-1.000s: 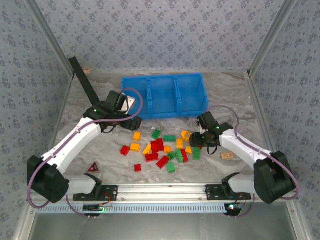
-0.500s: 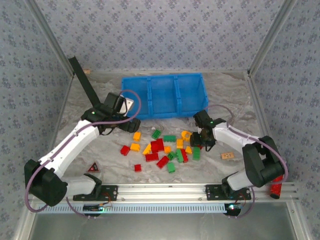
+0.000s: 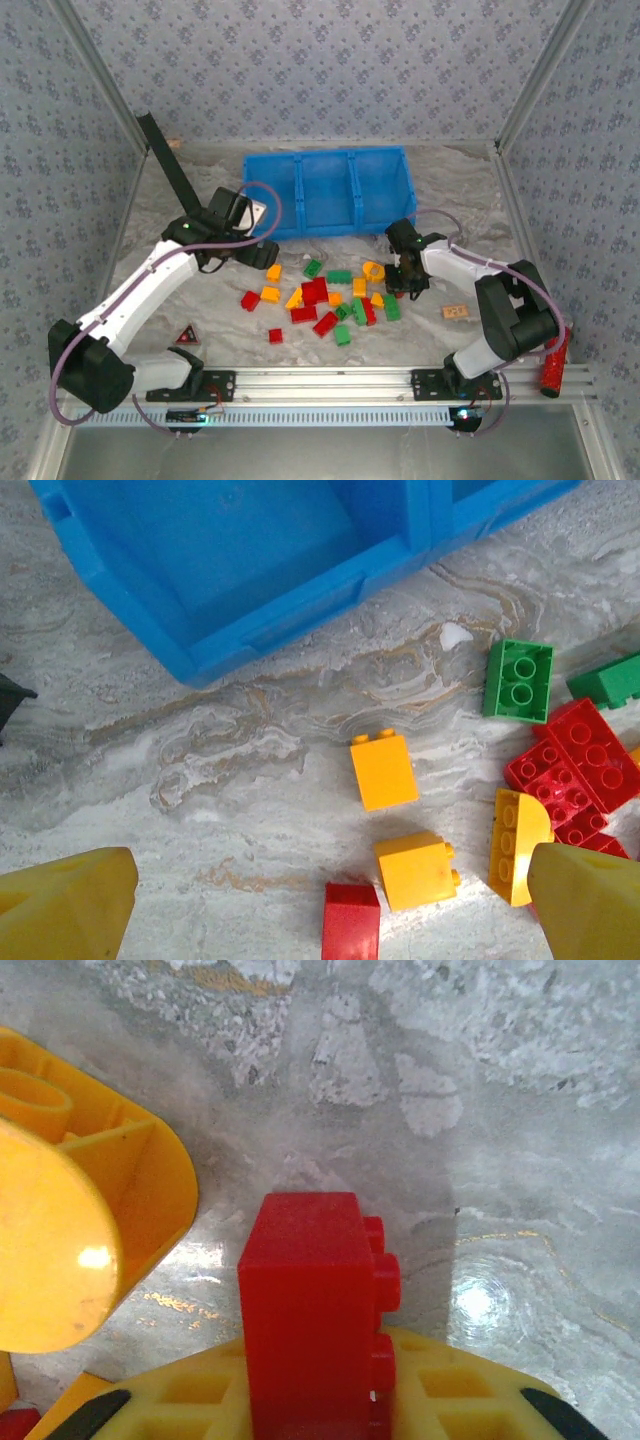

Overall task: Sort the legos into containers by color
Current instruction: Pick up the lego from the center of the table, then place the lego in the container.

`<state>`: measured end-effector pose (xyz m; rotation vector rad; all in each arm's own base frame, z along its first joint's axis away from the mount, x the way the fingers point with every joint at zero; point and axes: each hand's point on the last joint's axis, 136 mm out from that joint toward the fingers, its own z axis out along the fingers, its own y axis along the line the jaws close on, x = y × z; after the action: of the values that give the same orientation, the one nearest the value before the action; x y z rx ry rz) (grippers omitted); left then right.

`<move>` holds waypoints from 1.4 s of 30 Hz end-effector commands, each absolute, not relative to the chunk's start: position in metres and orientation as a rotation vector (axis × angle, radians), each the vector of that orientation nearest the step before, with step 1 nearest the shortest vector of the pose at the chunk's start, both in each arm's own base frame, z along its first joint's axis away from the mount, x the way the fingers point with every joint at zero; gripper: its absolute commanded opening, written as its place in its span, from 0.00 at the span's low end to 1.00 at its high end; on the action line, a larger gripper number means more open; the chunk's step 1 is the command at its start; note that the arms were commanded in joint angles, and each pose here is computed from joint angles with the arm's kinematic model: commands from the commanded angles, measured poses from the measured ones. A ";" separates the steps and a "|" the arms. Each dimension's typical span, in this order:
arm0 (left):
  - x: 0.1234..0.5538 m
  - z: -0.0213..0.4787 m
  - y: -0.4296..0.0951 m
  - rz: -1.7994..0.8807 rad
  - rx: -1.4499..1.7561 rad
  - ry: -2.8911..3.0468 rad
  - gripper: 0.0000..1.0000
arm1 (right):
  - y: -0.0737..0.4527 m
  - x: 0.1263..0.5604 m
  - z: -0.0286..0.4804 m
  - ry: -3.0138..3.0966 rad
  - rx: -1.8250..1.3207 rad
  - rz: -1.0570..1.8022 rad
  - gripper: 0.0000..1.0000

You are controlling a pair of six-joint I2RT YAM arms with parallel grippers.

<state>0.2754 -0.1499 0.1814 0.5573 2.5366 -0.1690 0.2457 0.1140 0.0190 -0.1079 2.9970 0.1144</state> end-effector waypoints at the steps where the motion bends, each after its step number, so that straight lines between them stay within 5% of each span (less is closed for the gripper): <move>1: 0.265 0.193 -0.145 -0.170 0.535 2.549 1.00 | 0.111 0.235 0.019 3.046 -0.091 0.111 0.23; 10: 0.226 0.154 -0.124 -0.150 0.379 2.733 1.00 | 0.109 0.254 0.081 2.942 -0.058 0.137 0.17; 20: 0.202 0.111 -0.116 -0.173 0.058 2.864 0.94 | 0.145 0.345 0.170 2.688 -0.179 0.219 0.16; 32: 0.188 0.058 -0.120 -0.213 -0.022 2.873 0.93 | 0.171 0.442 0.149 2.680 -0.198 0.216 0.16; 42: 0.203 0.046 -0.127 -0.174 0.019 2.868 0.92 | 0.163 0.474 0.111 2.744 -0.161 0.231 0.17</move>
<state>0.1912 -0.1188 0.0411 0.0039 2.9002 -0.1612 0.4714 0.1622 0.1161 -0.1426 2.7238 0.2083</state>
